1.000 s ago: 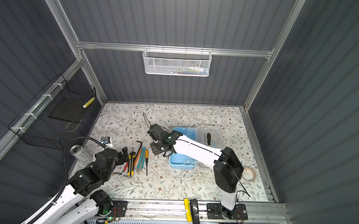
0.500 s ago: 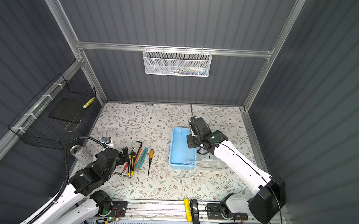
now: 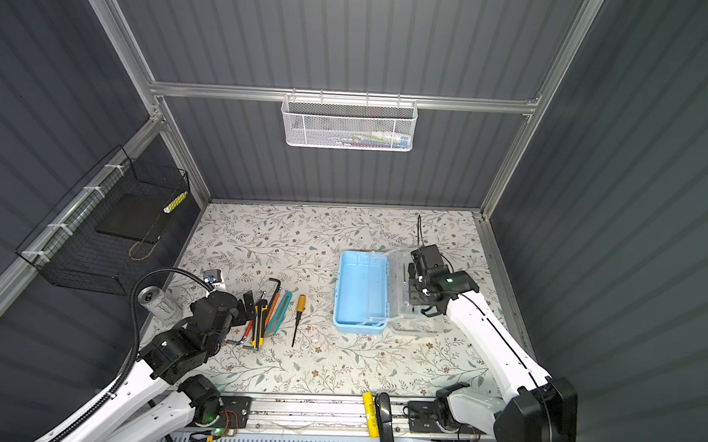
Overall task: Pack the tool kit
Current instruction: 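Carry the clear-handled screwdriver with right gripper into the blue box, then release the screwdriver in the box and move right gripper to tools, then lower right gripper and grasp the yellow-handled screwdriver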
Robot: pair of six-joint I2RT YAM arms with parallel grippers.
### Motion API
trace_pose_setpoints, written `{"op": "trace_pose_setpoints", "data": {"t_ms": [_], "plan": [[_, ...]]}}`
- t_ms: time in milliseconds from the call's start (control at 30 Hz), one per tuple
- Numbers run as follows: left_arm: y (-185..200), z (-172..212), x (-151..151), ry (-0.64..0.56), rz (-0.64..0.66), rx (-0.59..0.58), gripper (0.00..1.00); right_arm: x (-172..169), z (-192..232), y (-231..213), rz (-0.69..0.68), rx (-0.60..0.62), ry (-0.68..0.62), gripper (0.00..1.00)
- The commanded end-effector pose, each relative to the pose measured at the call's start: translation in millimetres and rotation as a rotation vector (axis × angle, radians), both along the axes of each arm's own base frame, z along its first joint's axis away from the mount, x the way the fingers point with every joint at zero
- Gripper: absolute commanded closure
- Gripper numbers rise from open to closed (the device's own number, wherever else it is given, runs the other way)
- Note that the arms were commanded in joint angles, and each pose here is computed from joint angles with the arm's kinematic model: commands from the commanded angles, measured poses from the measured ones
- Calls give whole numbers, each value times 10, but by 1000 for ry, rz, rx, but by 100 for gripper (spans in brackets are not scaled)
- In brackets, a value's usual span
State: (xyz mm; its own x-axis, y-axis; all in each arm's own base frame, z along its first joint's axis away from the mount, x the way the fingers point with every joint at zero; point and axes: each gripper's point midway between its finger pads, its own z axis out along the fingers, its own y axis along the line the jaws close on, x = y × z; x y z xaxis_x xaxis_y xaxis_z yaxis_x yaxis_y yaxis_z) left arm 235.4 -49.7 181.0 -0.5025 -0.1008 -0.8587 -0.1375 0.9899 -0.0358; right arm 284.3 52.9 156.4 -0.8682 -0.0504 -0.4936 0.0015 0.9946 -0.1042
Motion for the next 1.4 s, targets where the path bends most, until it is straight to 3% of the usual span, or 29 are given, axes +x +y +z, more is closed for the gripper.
{"op": "trace_pose_setpoints", "data": {"t_ms": [0,300,433,667,867,1067,1367], "plan": [[3,-15,1,7,-7,20,1,27,-81,-75,2,-32,21,98],[12,-23,5,10,-1,25,1,69,-174,-57,-1,-24,38,77],[5,-23,5,11,-4,25,1,88,-110,-52,-4,-18,18,63],[-5,-31,12,17,-6,26,0,82,122,58,16,-4,-34,57],[2,-29,9,15,-4,26,0,75,421,903,181,161,-157,55],[5,-24,-8,13,-4,14,1,28,391,1973,369,267,-212,54],[1,-16,-25,14,-8,3,1,-44,-183,3245,541,307,-54,49]]}}
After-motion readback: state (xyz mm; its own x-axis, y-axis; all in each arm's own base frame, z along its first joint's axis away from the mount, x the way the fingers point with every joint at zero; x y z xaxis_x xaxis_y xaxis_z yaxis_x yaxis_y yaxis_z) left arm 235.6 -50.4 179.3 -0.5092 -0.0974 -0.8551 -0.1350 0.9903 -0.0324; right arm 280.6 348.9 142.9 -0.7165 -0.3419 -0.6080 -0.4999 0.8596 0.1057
